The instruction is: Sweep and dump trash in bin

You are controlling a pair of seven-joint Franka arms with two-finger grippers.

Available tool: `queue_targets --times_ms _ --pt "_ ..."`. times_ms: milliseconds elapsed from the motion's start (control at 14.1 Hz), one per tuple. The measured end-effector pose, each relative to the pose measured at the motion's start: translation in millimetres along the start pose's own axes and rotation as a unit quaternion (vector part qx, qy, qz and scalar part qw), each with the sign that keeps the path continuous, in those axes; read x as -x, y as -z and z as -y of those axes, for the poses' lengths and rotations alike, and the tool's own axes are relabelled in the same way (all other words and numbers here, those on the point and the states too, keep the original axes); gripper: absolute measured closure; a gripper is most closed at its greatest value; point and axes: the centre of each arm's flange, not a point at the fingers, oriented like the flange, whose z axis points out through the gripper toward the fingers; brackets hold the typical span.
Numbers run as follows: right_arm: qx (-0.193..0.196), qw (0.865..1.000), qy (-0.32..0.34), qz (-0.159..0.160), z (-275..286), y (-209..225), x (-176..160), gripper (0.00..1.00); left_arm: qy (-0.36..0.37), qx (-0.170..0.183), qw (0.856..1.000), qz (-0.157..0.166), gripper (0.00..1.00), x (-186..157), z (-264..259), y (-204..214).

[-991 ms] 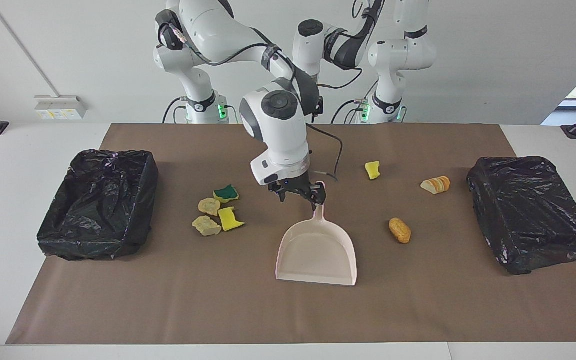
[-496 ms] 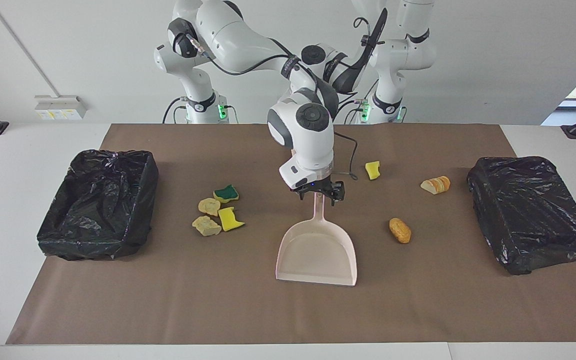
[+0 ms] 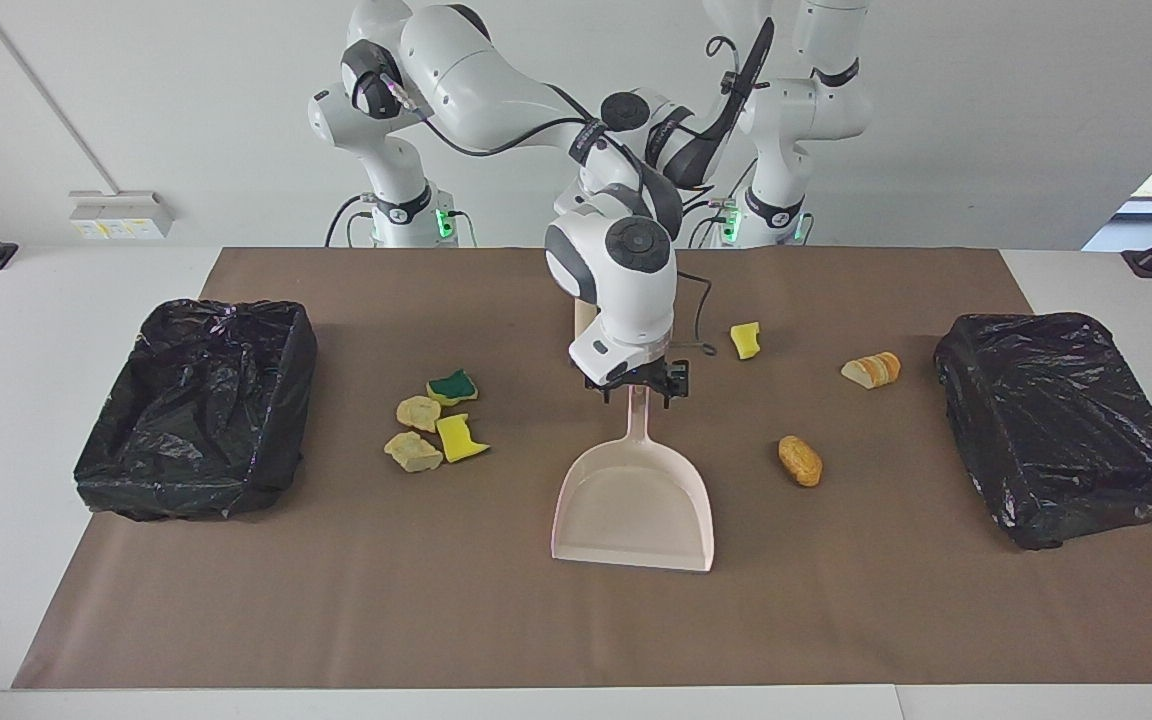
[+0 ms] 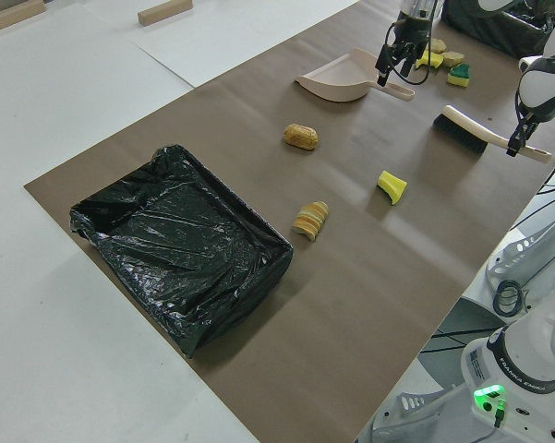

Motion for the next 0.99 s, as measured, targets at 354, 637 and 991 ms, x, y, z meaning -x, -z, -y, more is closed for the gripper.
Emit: queue_targets --times_ms 354,637,991 --pt "0.006 1.0 0.01 0.005 -2 -12 3 0.26 -0.031 -0.037 0.998 0.026 0.73 0 10 -2" --pt "0.006 1.0 0.01 0.005 -3 -13 3 0.68 -0.088 -0.135 0.985 0.069 0.73 -4 40 13" --pt "0.0 0.998 0.059 -0.003 -9 -5 -6 0.68 -0.107 -0.142 0.98 0.094 0.73 -37 107 82"
